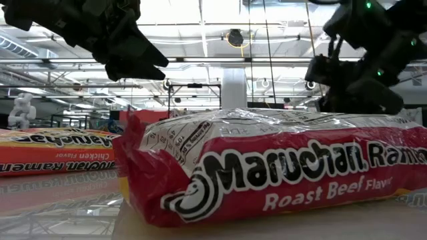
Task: Sort Maruchan noodles
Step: Put the top right orange noodle pack into the orange bin
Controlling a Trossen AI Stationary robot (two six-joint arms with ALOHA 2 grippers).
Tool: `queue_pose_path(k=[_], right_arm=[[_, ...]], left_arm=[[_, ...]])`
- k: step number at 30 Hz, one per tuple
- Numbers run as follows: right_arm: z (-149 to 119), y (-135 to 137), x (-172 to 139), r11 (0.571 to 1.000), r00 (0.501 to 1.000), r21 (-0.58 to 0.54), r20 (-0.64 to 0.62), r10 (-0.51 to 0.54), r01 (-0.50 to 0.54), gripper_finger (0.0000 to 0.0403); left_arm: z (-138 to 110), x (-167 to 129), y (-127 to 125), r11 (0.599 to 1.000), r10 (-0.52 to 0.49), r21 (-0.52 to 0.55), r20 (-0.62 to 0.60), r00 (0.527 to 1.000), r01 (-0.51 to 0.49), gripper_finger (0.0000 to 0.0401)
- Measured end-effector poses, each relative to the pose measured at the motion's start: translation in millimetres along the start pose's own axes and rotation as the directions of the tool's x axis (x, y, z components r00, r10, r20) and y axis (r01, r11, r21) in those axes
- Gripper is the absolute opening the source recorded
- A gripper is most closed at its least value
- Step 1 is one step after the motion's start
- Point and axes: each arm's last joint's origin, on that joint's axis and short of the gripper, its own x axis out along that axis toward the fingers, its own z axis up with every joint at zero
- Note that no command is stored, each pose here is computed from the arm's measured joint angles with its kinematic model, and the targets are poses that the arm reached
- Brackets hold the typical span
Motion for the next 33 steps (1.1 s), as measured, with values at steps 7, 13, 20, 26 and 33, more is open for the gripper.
queue_pose_path(k=[7, 13, 20, 26, 33], right_arm=[[-26, -15, 7, 0.997, 0.996, 0.064, 0.084, 0.036, -0.041, 0.0190], [-35, -18, 10, 0.996, 0.993, 0.073, 0.115, 0.039, -0.047, 0.0189], [-34, -15, 26, 0.998, 0.985, 0.054, 0.172, 0.023, -0.033, 0.0186], [-35, -20, 33, 0.997, 0.985, 0.042, 0.163, 0.063, -0.071, 0.0163], [-27, -23, 33, 0.996, 0.969, 0.000, 0.230, 0.090, -0.092, 0.0052]], left_arm=[[1, 2, 4, 1.000, 0.015, -0.003, 0.002, 1.000, -0.015, 0.0241], [1, 2, 4, 1.000, 0.014, 0.013, 0.003, 1.000, -0.014, 0.0241], [2, 3, 6, 1.000, 0.024, 0.001, 0.004, 1.000, -0.024, 0.0241], [2, 3, 6, 1.000, 0.024, 0.002, 0.003, 1.000, -0.024, 0.0241], [1, 3, 6, 1.000, 0.027, 0.014, -0.004, 1.000, -0.027, 0.0241]])
